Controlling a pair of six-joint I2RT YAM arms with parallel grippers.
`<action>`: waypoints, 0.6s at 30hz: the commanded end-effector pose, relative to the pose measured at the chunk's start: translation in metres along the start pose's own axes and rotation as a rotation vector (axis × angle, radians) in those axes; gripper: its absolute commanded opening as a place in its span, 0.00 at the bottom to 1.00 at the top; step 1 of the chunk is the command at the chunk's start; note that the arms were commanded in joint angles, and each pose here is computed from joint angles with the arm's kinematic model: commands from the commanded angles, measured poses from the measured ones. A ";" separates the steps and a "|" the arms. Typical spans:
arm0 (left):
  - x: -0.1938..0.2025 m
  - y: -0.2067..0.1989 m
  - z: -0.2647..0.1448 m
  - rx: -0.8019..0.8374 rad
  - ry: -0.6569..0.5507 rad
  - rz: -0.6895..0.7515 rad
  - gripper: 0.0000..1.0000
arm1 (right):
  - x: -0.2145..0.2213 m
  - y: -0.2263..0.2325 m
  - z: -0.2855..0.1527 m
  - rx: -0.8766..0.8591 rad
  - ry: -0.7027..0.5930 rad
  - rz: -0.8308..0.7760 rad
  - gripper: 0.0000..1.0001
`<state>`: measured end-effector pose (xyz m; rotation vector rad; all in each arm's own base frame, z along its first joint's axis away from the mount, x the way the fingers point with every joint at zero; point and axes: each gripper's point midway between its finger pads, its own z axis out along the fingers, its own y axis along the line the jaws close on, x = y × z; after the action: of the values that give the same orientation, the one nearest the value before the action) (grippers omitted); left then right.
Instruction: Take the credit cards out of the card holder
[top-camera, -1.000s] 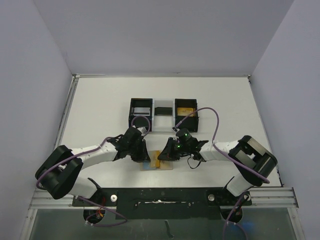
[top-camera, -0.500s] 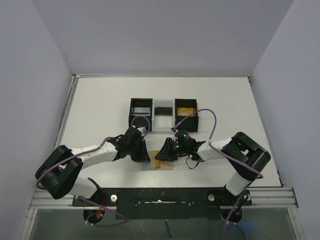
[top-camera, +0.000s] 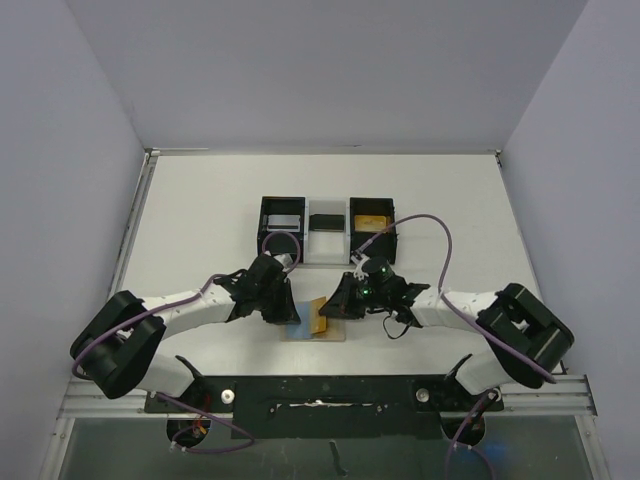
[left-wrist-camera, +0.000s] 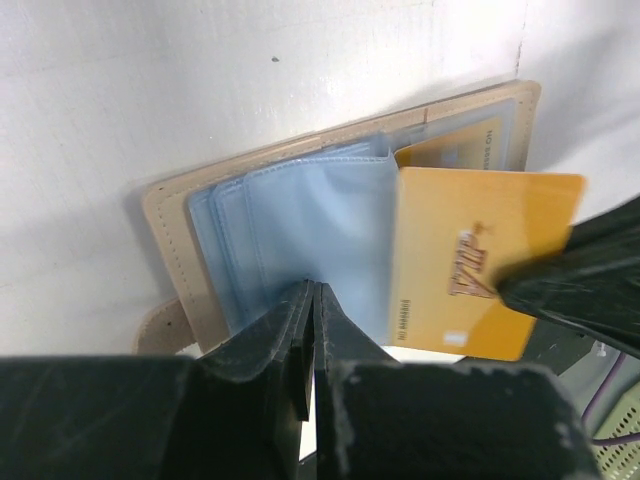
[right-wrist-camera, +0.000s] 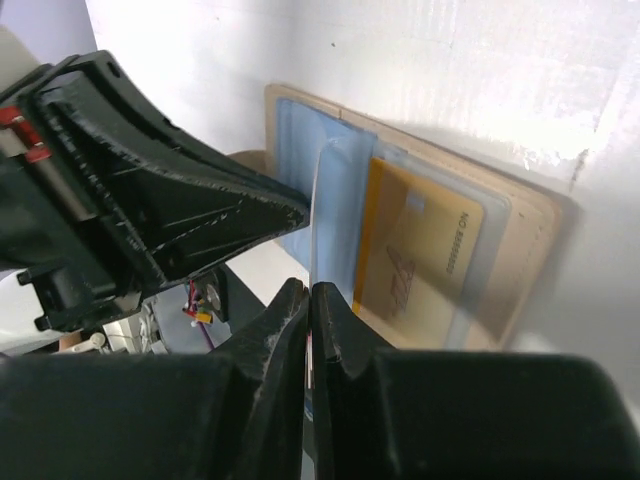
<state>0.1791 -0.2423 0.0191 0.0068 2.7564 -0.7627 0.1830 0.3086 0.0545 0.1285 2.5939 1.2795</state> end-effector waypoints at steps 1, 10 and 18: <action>-0.004 0.018 -0.002 -0.092 -0.029 0.018 0.02 | -0.008 0.015 -0.021 -0.030 -0.022 -0.071 0.02; -0.033 -0.013 -0.032 -0.024 -0.134 0.037 0.12 | -0.049 0.026 -0.067 0.101 -0.211 -0.196 0.00; -0.050 -0.102 -0.057 0.374 -0.171 0.102 0.24 | -0.115 0.039 -0.143 0.235 -0.636 -0.398 0.00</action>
<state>0.1970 -0.2530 0.0799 0.0308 2.5794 -0.8603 0.2220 0.2409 0.1493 0.0345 2.2839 0.9103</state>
